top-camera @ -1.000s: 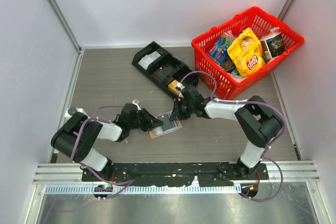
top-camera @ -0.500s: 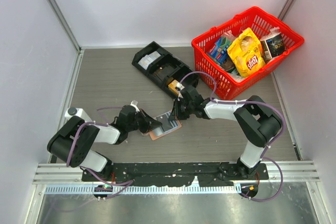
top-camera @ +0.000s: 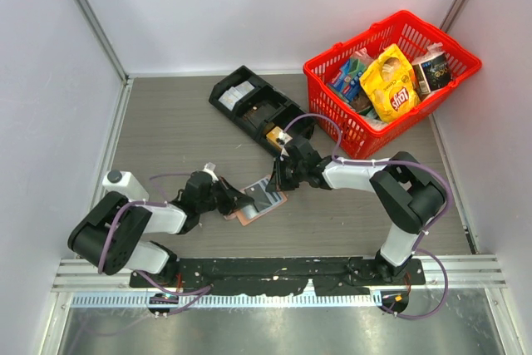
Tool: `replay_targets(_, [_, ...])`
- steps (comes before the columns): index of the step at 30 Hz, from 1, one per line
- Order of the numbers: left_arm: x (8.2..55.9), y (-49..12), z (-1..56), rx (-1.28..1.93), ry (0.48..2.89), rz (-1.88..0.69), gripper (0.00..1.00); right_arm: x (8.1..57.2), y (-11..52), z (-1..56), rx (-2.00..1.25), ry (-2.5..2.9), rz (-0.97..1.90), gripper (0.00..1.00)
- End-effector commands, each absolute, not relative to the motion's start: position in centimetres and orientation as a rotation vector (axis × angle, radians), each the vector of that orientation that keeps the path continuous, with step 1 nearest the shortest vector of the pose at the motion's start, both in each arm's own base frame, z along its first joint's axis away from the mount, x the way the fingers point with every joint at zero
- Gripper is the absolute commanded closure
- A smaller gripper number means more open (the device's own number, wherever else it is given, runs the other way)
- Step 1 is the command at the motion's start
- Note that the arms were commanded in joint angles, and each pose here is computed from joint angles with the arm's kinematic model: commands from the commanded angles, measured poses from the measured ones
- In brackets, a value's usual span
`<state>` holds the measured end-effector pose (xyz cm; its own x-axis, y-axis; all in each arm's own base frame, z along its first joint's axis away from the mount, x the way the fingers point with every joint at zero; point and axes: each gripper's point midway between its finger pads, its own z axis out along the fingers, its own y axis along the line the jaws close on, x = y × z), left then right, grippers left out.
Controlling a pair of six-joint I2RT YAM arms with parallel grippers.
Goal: Take the credit cards out of the card holder
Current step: Remove the credit card from the card holder.
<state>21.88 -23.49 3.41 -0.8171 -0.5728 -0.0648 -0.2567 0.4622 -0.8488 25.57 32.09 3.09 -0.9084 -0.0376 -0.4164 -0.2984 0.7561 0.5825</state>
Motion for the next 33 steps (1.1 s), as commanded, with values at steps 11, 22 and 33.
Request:
replay_targets(11, [21.7, -23.4, 2.9, -0.649, 2.396, -1.258, 0.97, 26.0, 31.5, 6.2, -0.268, 2.531, 0.913, 0.74])
replay_targets(22, [21.8, -23.4, 2.9, -0.646, 2.397, -1.259, 0.97, 24.4, 35.3, 7.6, -0.404, 2.460, 1.195, 0.80])
replay_targets(33, [21.7, -23.4, 3.0, -0.649, 2.395, -1.261, 0.97, 23.9, 34.1, 3.0, -0.367, 2.579, 1.103, 0.91])
